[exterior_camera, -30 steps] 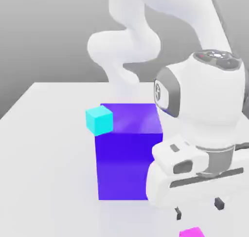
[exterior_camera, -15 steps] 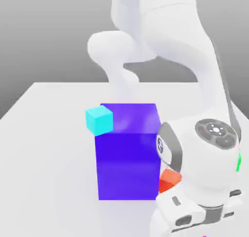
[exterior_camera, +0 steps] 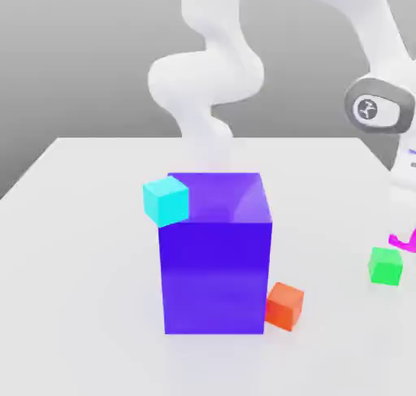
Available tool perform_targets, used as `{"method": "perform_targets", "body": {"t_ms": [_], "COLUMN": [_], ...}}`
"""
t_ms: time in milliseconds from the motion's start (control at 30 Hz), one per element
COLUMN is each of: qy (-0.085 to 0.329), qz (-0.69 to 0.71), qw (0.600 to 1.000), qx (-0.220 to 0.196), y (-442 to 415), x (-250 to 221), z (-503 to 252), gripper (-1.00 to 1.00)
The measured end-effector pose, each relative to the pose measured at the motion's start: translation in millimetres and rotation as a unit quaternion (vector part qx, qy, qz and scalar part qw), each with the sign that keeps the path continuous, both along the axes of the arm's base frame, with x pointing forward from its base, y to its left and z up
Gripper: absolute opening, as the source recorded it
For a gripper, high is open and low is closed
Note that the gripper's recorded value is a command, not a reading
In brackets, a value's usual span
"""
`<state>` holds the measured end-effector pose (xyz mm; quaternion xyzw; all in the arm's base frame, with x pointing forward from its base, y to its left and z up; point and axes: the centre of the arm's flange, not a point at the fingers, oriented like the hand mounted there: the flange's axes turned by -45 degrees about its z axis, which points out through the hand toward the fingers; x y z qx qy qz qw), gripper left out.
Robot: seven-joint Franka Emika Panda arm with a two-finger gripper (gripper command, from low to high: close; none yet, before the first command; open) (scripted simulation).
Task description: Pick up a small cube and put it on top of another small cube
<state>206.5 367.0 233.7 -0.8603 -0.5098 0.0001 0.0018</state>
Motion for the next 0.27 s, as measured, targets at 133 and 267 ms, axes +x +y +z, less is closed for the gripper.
{"method": "perform_targets", "body": {"t_ms": [133,267], "qy": [-0.002,-0.001], "qz": [-0.034,-0.034], "qw": [0.999,0.999], "qx": [-0.001,-0.001], "y": [-17.7,-18.5], "x": [23.0,22.7], "z": [-39.9,-49.6], "gripper": [-1.0,1.0]}}
